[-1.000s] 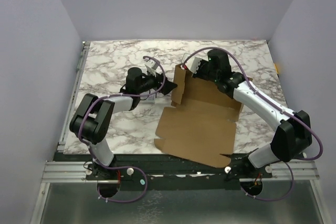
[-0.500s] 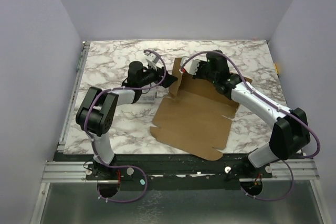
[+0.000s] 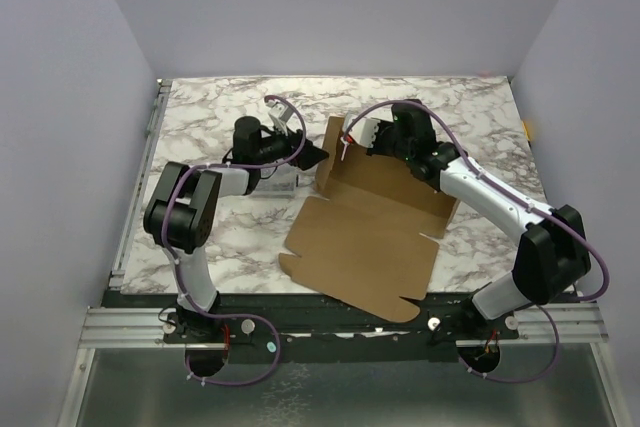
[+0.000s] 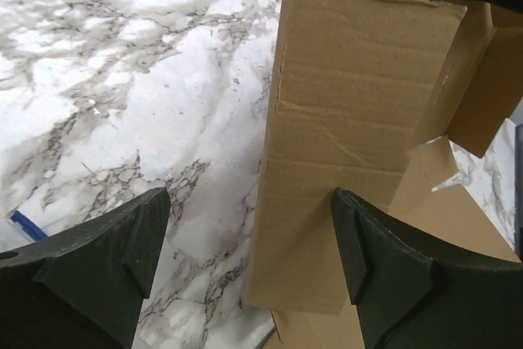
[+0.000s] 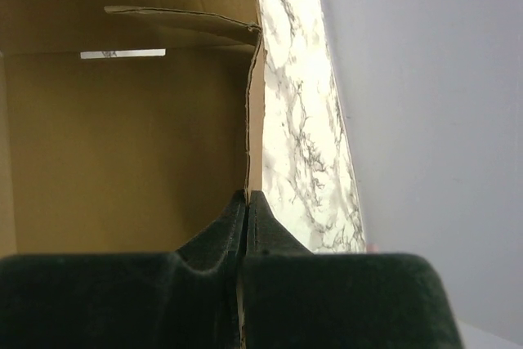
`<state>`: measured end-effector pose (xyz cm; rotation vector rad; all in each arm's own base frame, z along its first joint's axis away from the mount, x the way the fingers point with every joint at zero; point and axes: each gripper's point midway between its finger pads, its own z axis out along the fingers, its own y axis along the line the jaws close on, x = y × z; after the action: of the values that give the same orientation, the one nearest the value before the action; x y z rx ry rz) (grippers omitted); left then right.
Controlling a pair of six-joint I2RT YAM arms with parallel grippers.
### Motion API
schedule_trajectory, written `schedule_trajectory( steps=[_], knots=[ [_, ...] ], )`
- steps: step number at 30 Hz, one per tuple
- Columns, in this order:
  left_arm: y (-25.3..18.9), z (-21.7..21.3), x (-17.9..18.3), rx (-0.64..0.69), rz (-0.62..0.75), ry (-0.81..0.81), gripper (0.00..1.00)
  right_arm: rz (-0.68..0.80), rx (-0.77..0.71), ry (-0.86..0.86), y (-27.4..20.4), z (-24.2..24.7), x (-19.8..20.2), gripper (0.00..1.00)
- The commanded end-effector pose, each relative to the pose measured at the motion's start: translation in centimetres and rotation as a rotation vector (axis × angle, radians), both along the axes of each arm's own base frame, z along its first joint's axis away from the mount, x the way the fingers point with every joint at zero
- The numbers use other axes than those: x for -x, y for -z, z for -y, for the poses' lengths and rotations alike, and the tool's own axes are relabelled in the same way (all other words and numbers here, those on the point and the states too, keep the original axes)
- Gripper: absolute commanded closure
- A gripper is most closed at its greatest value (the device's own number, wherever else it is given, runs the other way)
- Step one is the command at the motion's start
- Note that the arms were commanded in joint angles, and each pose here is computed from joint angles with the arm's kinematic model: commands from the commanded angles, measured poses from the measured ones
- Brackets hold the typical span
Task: Fold the paper box
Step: Fold the paper box at the center of the board.
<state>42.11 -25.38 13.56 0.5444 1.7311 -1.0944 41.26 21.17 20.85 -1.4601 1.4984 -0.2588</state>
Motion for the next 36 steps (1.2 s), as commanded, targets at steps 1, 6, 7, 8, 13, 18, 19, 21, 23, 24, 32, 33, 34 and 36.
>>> schedule_trajectory(
  steps=[1, 6, 7, 8, 13, 18, 19, 21, 23, 24, 32, 33, 34, 36],
  knots=[
    [-0.8, 1.2, 0.8, 0.049, -0.003, 0.102, 0.13, 0.052, 0.009, -0.029, -1.3, -1.1, -1.1, 0.99],
    [-2.4, 1.1, 1.0, 0.095, 0.025, 0.136, 0.12, 0.13, 0.021, -0.028, -3.5, -1.5, -2.7, 0.99],
    [-2.9, 1.0, 1.0, 0.112, 0.034, 0.141, 0.12, 0.148, 0.028, -0.017, -3.8, -1.3, -3.0, 0.99],
    [-3.4, 0.8, 0.9, 0.134, 0.043, 0.148, 0.13, 0.169, 0.032, -0.013, -4.3, -1.2, -3.2, 0.99],
    [-7.8, -1.6, 1.9, 0.478, 0.026, 0.238, 0.01, 0.211, 0.019, -0.013, -6.0, -1.3, -3.4, 0.99],
    [-7.5, -2.1, 1.4, 0.432, 0.083, 0.176, 0.01, 0.164, 0.033, -0.026, -4.3, -1.0, -2.5, 0.99],
    [-7.3, -2.3, 0.7, 0.407, 0.078, 0.144, 0.01, 0.153, 0.038, -0.031, -3.8, -1.0, -2.3, 0.99],
    [-7.1, -2.9, -0.2, 0.338, 0.12, 0.067, 0.01, 0.131, 0.046, -0.037, -3.0, -0.9, -1.9, 0.99],
    [-7.1, -3.7, -0.9, 0.254, 0.167, 0.005, 0.01, 0.112, 0.049, -0.039, -2.6, -0.7, -1.4, 0.99],
    [-7.2, -4.1, -1.1, 0.208, 0.199, -0.021, 0.01, 0.106, 0.05, -0.038, -2.5, -0.6, -1.2, 0.99],
    [-5.5, -8.2, -3.6, -0.085, 0.313, -0.133, 0.01, 0.074, 0.099, -0.078, -0.1, -0.6, 0.8, 0.99],
    [-5.2, -8.4, -3.7, -0.104, 0.323, -0.138, 0.01, 0.076, 0.107, -0.076, 0.3, -0.5, 0.8, 0.99],
    [-4.9, -8.5, -3.9, -0.119, 0.329, -0.141, 0.01, 0.077, 0.114, -0.074, 0.7, -0.4, 0.9, 0.99],
    [-4.3, -8.7, -4.4, -0.145, 0.338, -0.154, 0.01, 0.083, 0.132, -0.06, 1.3, -0.1, 0.7, 0.99]
  ],
)
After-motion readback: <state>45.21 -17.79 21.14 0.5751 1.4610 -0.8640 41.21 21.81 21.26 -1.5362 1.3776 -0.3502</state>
